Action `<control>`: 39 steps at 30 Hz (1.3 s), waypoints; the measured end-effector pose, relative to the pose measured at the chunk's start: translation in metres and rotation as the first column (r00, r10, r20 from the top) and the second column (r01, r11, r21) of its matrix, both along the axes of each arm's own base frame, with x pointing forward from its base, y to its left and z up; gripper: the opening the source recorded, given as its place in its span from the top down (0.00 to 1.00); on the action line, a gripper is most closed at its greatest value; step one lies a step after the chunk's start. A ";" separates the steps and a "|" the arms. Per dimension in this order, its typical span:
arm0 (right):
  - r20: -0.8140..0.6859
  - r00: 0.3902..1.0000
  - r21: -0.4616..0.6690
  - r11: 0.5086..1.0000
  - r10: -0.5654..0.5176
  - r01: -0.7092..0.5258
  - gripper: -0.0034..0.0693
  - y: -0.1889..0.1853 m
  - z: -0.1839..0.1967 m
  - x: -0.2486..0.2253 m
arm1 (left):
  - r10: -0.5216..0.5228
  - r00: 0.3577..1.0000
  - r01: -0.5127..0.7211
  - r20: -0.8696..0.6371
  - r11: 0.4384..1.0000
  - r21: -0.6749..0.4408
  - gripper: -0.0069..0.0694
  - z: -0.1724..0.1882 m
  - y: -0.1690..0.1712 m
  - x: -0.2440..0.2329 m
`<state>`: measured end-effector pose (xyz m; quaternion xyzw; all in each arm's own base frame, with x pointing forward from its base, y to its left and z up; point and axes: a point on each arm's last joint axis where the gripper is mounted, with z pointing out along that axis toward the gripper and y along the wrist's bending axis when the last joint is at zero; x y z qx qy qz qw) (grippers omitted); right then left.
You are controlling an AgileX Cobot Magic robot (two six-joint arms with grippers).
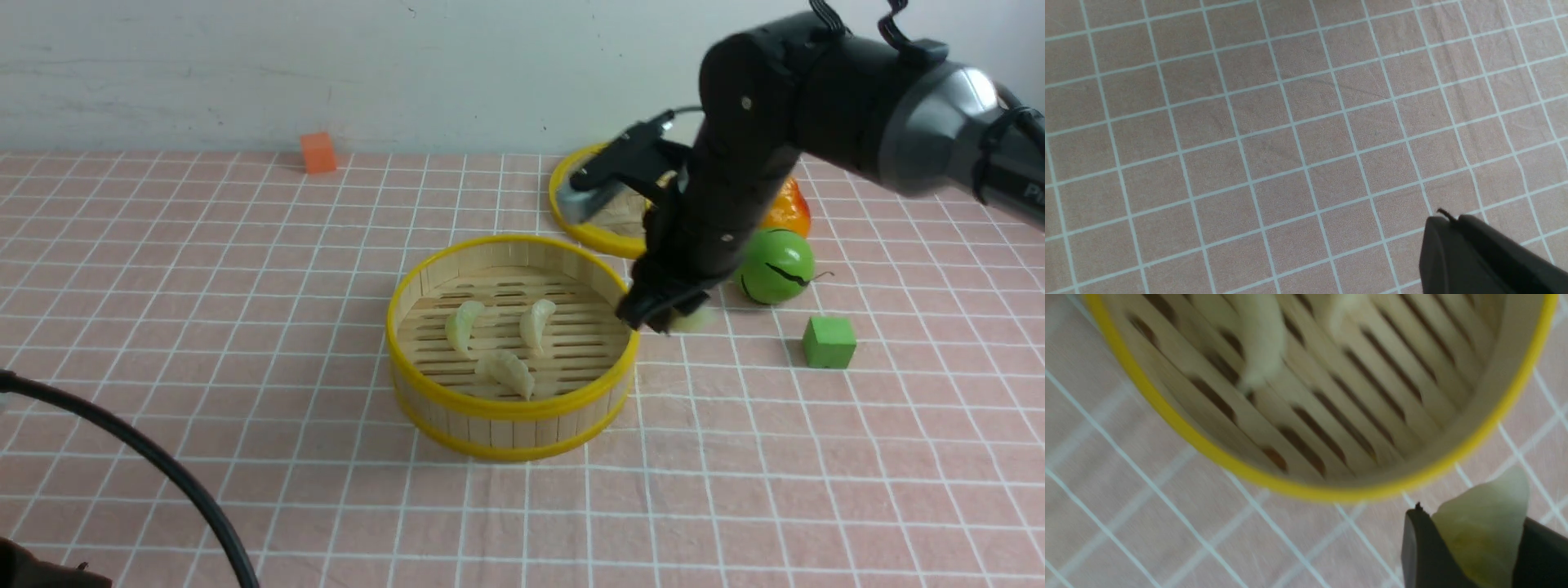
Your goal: Put the dumplings into the steamer on the table with the pink tablecloth.
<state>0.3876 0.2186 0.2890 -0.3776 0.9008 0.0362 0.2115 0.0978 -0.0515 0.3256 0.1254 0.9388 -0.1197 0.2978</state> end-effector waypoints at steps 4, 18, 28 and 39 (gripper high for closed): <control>0.076 0.997 0.090 0.996 -0.013 0.006 0.67 0.027 0.002 0.006 | 0.000 1.000 0.000 -0.004 1.000 0.002 0.89 0.000 0.000 0.000; -0.037 0.998 0.020 0.998 -0.055 0.055 0.62 0.041 -0.089 0.033 | -0.002 0.999 0.003 -0.047 1.000 0.023 0.87 -0.003 0.002 -0.004; -0.009 0.999 0.000 0.999 -0.050 0.050 0.20 0.034 -0.037 0.026 | -0.004 0.982 0.019 0.187 0.997 -0.076 0.86 0.007 0.017 -0.035; 0.092 0.995 0.154 0.988 -0.028 0.013 0.70 0.004 0.100 -0.035 | 0.117 0.862 0.042 0.493 0.953 -0.301 0.86 -0.028 0.041 -0.084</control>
